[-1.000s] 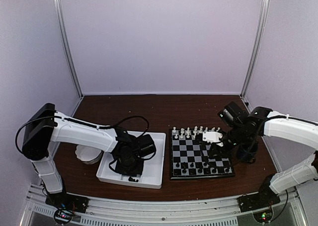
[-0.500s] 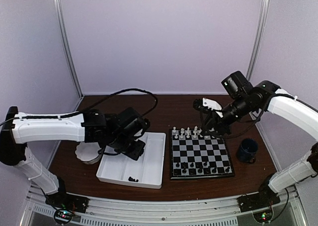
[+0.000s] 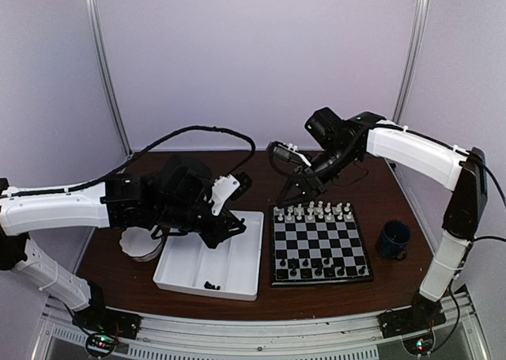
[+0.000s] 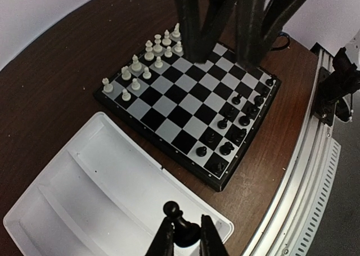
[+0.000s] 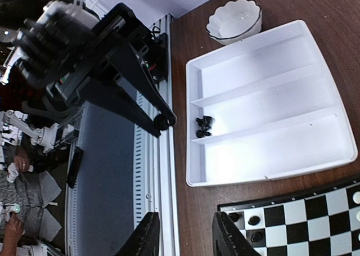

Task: Set up the chess pieces on the board
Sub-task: Pick up the pawn from the storage box, then pass from the left arm to the right

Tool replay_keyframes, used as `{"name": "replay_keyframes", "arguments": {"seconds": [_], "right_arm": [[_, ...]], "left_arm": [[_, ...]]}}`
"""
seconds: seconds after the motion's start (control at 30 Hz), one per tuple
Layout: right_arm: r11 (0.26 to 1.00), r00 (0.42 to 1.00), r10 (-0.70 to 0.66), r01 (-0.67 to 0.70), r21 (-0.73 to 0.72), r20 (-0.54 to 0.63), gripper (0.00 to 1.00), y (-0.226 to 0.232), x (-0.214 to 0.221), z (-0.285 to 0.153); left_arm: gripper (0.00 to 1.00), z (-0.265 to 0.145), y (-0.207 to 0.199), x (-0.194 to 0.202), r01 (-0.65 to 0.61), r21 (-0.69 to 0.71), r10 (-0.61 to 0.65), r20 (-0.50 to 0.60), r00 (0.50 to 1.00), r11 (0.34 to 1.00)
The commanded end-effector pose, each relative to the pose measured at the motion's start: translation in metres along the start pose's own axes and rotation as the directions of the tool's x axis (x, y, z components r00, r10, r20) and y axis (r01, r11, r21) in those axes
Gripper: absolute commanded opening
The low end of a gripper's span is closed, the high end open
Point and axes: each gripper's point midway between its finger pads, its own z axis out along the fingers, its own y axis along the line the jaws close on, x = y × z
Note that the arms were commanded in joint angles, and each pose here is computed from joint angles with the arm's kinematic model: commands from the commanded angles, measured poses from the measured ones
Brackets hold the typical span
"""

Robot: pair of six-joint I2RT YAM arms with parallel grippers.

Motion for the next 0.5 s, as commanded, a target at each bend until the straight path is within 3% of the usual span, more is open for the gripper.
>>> {"name": "replay_keyframes", "arguments": {"seconds": [0.0, 0.2, 0.47], "right_arm": [[0.978, 0.992, 0.124, -0.124, -0.170, -0.009, 0.35, 0.023, -0.015, 0.017], [0.941, 0.978, 0.208, -0.204, -0.270, -0.014, 0.37, 0.026, -0.023, 0.035], [0.929, 0.973, 0.230, -0.221, -0.295, -0.004, 0.37, 0.025, -0.029, 0.044]], "left_arm": [[0.09, -0.009, -0.012, -0.020, -0.080, 0.051, 0.074, 0.105, 0.992, 0.995], [0.11, -0.008, -0.014, -0.022, -0.131, 0.049, 0.125, 0.108, 0.986, 0.990], [0.11, -0.005, -0.028, -0.028, -0.153, 0.105, 0.141, 0.116, 0.983, 0.983]]}}
